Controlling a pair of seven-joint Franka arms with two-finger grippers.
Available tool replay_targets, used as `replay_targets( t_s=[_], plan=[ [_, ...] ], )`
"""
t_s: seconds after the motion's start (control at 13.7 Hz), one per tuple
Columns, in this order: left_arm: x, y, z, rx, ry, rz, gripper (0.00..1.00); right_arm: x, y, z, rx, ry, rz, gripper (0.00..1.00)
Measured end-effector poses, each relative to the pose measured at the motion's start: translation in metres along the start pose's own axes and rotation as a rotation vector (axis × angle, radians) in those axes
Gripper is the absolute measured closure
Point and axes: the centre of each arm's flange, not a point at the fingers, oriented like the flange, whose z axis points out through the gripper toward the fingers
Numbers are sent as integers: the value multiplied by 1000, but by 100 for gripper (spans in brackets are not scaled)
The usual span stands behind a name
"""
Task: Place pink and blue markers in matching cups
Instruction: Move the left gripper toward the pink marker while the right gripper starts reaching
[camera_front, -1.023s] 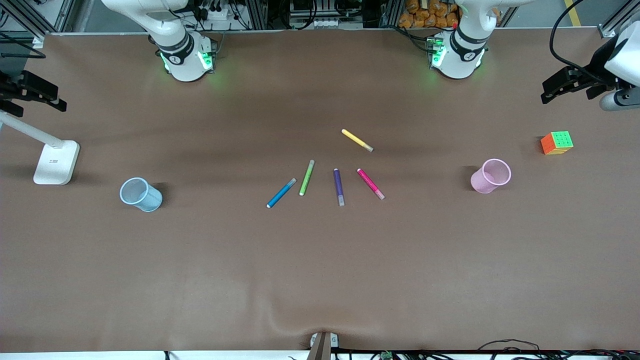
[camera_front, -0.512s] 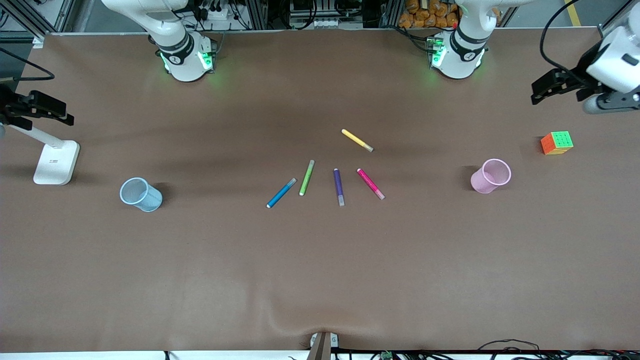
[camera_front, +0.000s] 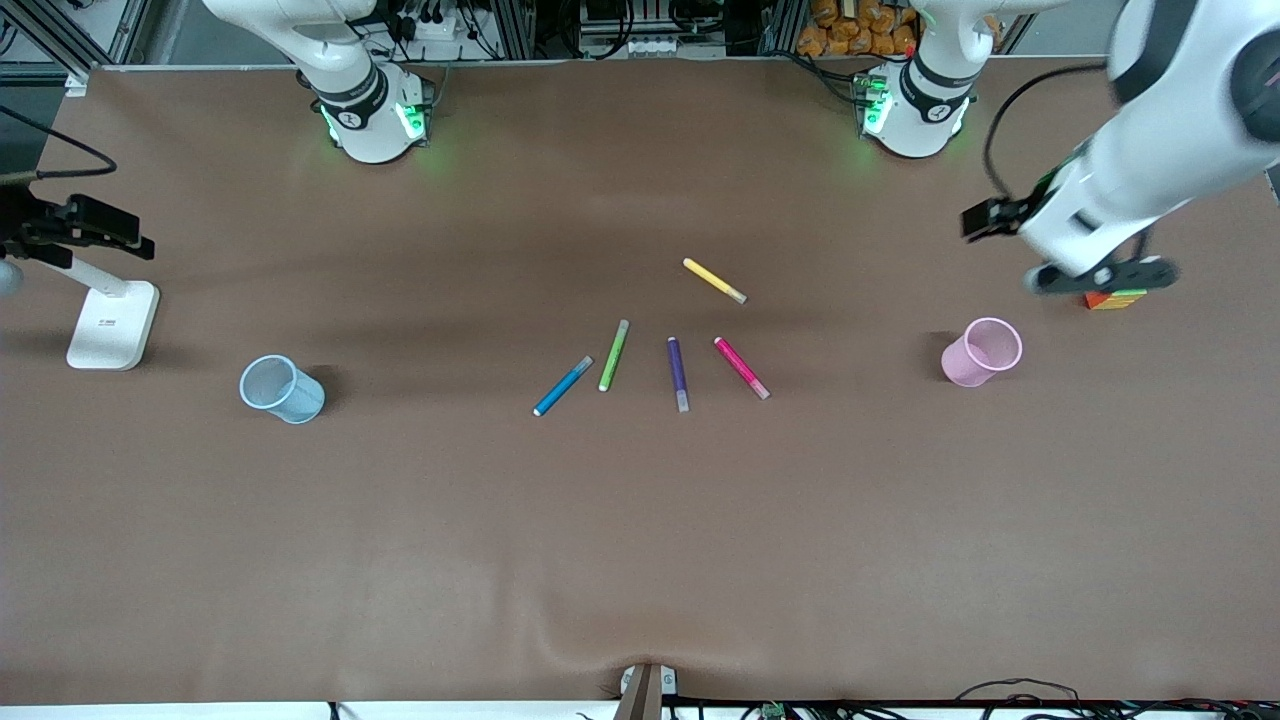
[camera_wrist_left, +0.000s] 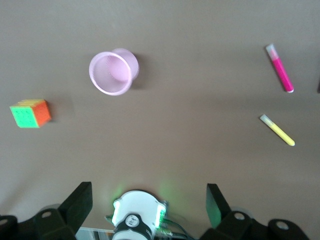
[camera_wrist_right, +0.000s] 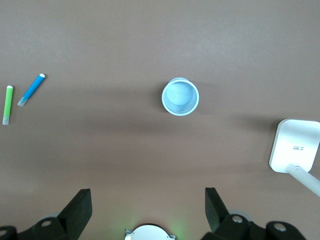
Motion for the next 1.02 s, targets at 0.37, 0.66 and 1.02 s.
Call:
replay_targets(
  t_s=[0.37,0.66,1.02],
  plan=[
    [42,60,71,-6,-118,-99,0,32,11,54,5,-117,20,0],
    [75,103,126,-60,-150,-218,0,36,20,66,8,-146,30,0],
    [117,130,189,-157,-176,-337,0,34,42,87,26,-238,56,0]
  ],
)
